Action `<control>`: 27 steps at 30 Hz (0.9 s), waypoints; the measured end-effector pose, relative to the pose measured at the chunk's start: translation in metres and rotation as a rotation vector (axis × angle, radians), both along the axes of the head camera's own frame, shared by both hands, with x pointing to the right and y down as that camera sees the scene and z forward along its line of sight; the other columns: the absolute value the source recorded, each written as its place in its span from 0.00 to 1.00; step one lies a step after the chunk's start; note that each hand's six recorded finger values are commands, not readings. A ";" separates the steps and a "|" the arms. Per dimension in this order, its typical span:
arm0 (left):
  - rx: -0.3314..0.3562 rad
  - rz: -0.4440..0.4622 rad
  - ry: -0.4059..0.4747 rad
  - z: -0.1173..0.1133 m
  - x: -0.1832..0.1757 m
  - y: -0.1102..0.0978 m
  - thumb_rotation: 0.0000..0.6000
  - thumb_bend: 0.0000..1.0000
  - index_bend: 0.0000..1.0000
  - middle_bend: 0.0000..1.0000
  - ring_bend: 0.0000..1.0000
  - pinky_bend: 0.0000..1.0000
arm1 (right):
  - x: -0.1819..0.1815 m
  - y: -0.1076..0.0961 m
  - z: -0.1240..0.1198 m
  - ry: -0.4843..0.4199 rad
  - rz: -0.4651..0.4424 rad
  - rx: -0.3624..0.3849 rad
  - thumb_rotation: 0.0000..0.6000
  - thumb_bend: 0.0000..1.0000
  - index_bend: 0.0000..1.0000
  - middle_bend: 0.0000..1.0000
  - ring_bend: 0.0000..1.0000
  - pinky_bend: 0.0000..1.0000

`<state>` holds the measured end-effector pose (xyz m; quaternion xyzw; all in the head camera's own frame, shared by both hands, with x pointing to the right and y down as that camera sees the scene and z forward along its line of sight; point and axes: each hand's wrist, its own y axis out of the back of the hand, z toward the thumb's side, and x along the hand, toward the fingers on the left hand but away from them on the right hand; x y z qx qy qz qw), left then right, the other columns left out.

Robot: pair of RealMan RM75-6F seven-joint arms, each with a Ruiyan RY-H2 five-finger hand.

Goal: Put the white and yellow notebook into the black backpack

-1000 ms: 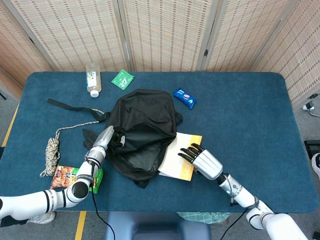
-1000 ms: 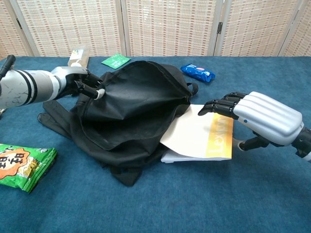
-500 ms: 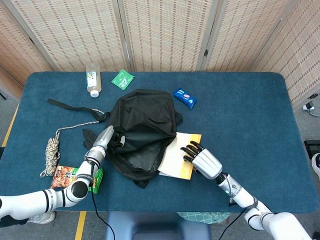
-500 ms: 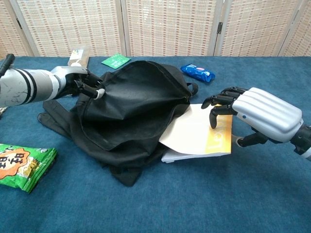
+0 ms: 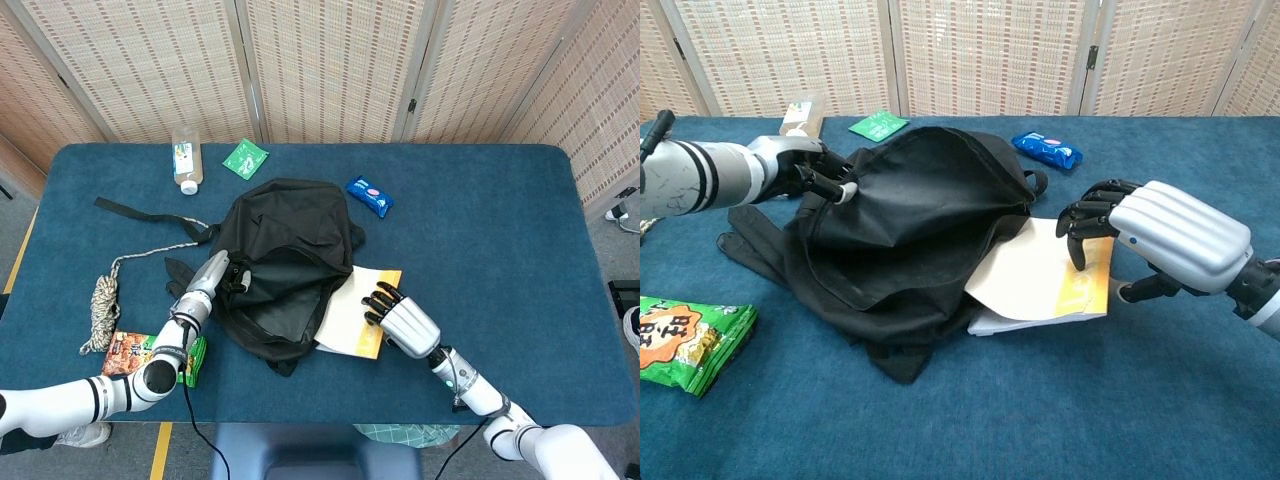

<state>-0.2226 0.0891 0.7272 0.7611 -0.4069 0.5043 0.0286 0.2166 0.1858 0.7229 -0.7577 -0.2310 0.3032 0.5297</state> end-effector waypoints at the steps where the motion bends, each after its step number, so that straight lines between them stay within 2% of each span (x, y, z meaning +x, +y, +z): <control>1: 0.001 0.000 -0.001 0.000 0.000 0.000 1.00 0.65 0.60 0.32 0.26 0.03 | 0.000 0.000 0.000 0.002 0.000 0.002 1.00 0.46 0.66 0.38 0.33 0.21; 5: 0.006 -0.003 -0.004 -0.001 -0.003 -0.003 1.00 0.65 0.60 0.32 0.26 0.03 | 0.002 0.000 -0.003 -0.002 0.000 0.019 1.00 0.46 0.69 0.41 0.36 0.22; 11: 0.024 -0.017 0.010 -0.006 0.000 -0.014 1.00 0.65 0.60 0.32 0.26 0.03 | 0.011 -0.001 -0.020 -0.049 0.001 0.078 1.00 0.46 0.72 0.43 0.38 0.24; 21: 0.046 -0.009 0.027 -0.022 0.004 -0.025 1.00 0.65 0.60 0.32 0.26 0.03 | 0.030 -0.010 -0.079 -0.237 0.033 0.216 1.00 0.45 0.75 0.46 0.40 0.26; 27: 0.053 -0.008 0.034 -0.031 0.009 -0.031 1.00 0.65 0.60 0.32 0.26 0.03 | 0.025 -0.013 -0.109 -0.353 0.055 0.241 1.00 0.45 0.77 0.47 0.41 0.27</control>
